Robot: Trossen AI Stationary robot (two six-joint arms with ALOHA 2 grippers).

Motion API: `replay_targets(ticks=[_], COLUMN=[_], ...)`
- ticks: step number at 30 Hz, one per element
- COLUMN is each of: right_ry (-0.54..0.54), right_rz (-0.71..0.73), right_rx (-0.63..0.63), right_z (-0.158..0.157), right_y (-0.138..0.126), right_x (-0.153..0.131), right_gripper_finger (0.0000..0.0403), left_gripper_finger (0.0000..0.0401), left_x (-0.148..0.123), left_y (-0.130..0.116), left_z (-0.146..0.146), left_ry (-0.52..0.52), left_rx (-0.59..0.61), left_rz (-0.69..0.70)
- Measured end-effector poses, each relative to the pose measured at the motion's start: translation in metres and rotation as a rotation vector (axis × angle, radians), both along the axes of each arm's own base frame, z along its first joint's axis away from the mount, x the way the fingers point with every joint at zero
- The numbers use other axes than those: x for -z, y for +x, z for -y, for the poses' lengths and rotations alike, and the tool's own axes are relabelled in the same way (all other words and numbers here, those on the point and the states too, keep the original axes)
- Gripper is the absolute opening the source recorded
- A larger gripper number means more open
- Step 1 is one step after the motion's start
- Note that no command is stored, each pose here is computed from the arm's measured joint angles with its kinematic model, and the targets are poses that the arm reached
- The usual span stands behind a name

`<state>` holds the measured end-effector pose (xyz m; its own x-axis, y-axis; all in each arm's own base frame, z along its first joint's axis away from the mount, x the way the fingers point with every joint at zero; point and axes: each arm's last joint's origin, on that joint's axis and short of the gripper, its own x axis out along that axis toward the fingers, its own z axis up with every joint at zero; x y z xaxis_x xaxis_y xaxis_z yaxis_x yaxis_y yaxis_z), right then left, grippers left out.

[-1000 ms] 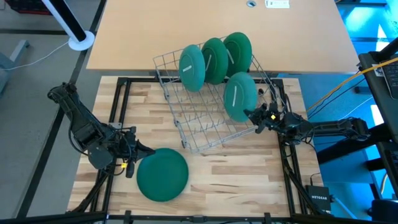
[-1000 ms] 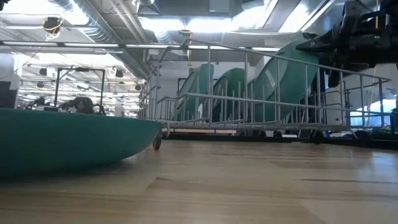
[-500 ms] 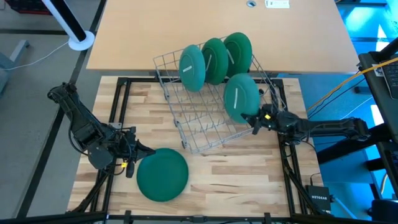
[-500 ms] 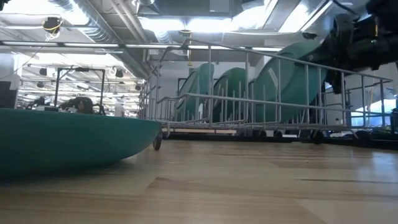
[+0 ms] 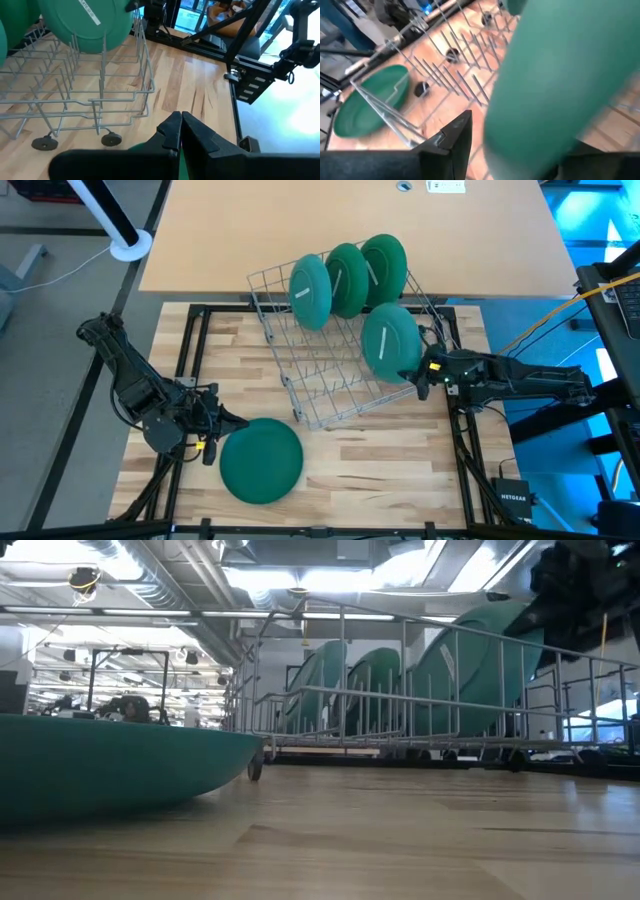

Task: Sort dishes
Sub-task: Put the light green plate in the dish rack, then put the green plate in the dish rack

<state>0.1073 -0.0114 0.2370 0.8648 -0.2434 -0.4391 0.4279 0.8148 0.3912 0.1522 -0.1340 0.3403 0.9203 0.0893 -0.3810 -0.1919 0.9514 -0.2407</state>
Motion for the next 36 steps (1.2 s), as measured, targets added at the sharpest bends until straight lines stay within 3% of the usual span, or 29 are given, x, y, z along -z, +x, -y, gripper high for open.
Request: replay_targets(ticks=[12,21,25,30,36], right_ry=[-0.014,-0.008,0.02,-0.028,-0.063], right_rz=[-0.021,0.13,0.332,0.524,0.549], right_rx=[0.015,-0.01,-0.152,-0.336,-0.428], right_z=[-0.001,-0.003,-0.007,-0.011,-0.011], right_y=[-0.032,-0.051,-0.046,-0.025,0.01], right_x=[-0.067,-0.113,-0.132,-0.155,-0.159], right_gripper_finger=[0.0154,0.0154,0.0154,0.0154,0.0154], left_gripper_finger=[0.0004,0.0004,0.0004,0.0004,0.0004], left_x=[0.002,0.001,0.001,0.001,0.002], left_y=[-0.001,-0.001,-0.001,-0.001,-0.001], left_z=[-0.001,-0.001,-0.001,-0.001,-0.001], left_ry=[0.013,0.005,-0.03,-0.061,-0.055], left_rx=[-0.002,-0.005,-0.019,-0.033,-0.03], left_rz=[-0.014,-0.013,-0.009,-0.006,-0.008])
